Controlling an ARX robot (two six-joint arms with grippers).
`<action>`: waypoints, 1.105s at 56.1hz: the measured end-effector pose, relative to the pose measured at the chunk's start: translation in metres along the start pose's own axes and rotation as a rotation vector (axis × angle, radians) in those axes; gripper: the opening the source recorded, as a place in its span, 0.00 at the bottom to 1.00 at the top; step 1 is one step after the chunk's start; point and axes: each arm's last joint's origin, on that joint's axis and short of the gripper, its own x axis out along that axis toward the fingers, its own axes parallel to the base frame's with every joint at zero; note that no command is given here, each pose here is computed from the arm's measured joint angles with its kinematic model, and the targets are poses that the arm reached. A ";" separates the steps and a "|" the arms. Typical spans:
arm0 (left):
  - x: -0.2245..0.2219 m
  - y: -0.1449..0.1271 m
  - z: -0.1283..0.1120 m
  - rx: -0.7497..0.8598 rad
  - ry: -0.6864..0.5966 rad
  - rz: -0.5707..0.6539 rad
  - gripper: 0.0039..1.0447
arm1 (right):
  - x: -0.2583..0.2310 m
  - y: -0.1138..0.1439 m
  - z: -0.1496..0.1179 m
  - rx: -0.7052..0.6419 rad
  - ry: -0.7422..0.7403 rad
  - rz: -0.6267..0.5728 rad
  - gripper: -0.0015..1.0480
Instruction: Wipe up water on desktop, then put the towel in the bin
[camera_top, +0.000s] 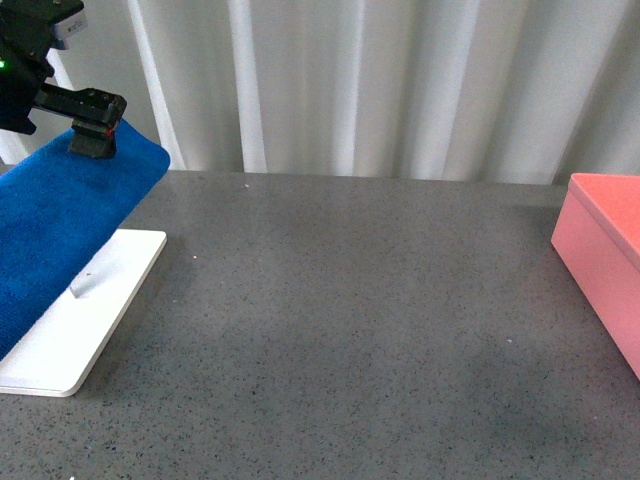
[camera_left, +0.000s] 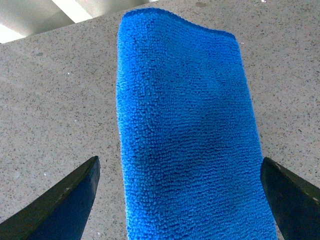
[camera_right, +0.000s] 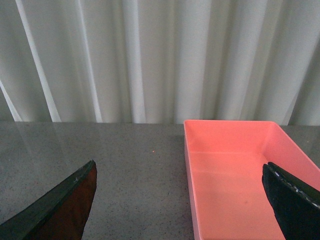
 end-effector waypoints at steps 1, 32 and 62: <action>0.001 -0.001 0.000 0.000 0.000 0.000 0.94 | 0.000 0.000 0.000 0.000 0.000 0.000 0.93; 0.024 -0.017 -0.015 0.014 -0.004 0.027 0.94 | 0.000 0.000 0.000 0.000 0.000 0.000 0.93; 0.030 -0.021 -0.029 0.101 -0.022 0.080 0.46 | 0.000 0.000 0.000 0.000 0.000 0.000 0.93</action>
